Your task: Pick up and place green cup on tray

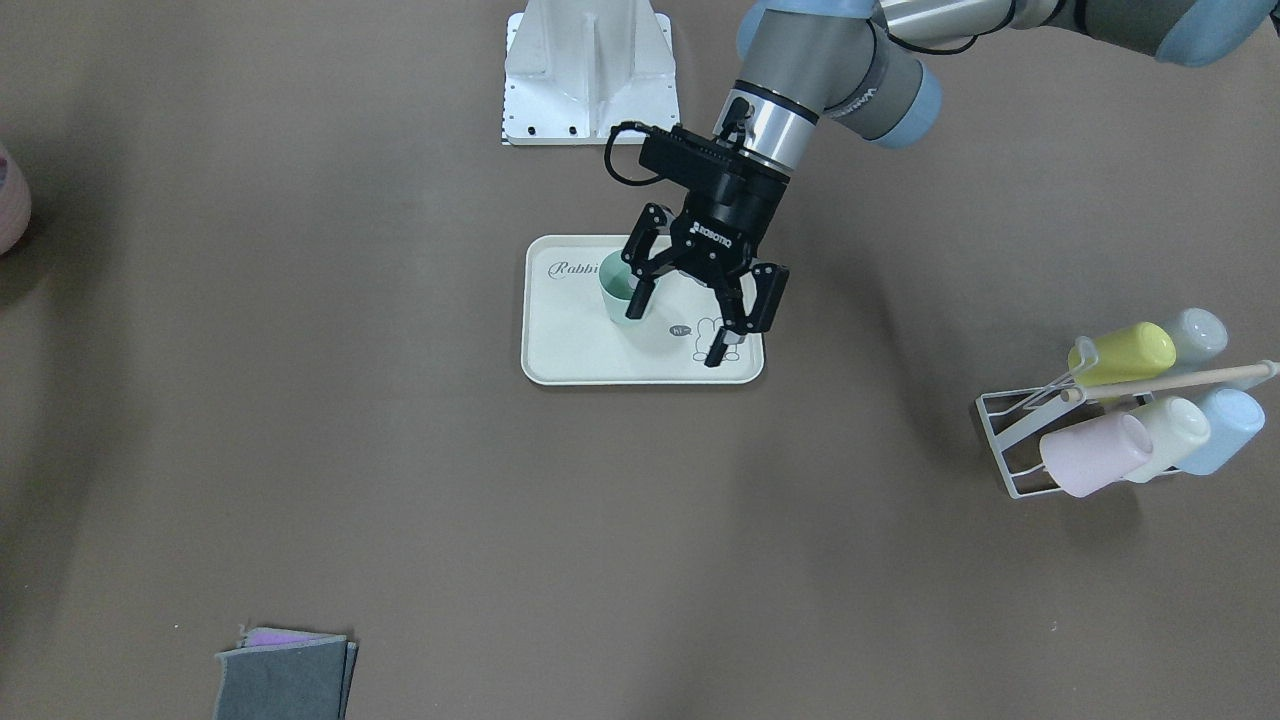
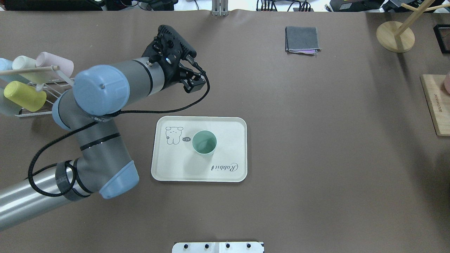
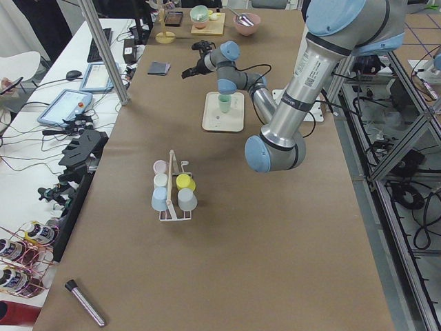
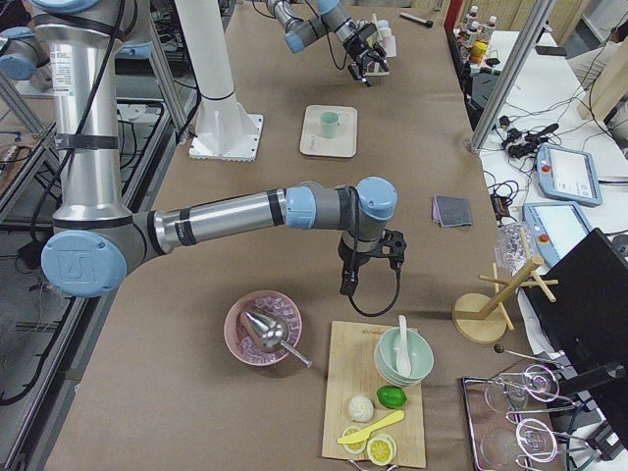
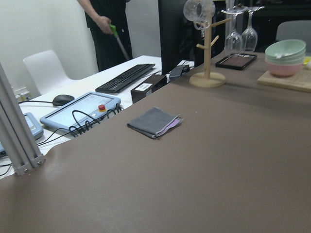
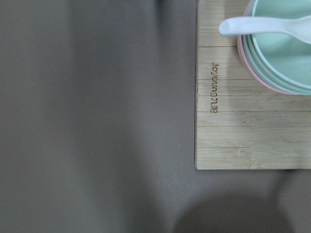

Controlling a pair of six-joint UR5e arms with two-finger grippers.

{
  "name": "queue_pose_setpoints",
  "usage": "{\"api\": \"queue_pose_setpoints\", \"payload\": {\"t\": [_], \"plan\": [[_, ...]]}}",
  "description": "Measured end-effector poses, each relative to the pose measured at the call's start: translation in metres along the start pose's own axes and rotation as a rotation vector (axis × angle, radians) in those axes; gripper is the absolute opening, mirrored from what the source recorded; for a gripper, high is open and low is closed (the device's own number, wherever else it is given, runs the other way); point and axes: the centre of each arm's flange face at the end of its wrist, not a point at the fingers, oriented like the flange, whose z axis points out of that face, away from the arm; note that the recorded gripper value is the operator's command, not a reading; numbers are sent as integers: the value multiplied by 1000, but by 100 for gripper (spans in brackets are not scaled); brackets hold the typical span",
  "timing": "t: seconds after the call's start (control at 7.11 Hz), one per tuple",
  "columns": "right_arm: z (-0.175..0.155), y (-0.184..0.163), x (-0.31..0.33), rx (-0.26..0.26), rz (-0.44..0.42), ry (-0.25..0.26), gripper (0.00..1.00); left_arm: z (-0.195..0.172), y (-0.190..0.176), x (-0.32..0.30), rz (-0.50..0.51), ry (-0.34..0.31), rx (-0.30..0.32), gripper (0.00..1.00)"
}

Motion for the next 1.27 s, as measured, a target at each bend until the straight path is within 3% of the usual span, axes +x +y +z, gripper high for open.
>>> {"api": "queue_pose_setpoints", "payload": {"t": [0.28, 0.56, 0.84, 1.27], "plan": [[-3, -2, -3, 7, 6, 8, 100, 7, 3, -118, -72, -191, -244, 98], [-2, -5, -5, 7, 6, 11, 100, -6, 56, -275, -393, -266, -494, 98], [-2, -5, -6, 5, 28, 11, 100, -38, 140, -403, -710, -223, -662, 98], [-5, -7, -12, 8, 99, 3, 100, -116, 271, -504, -1061, -87, -753, 98]]}}
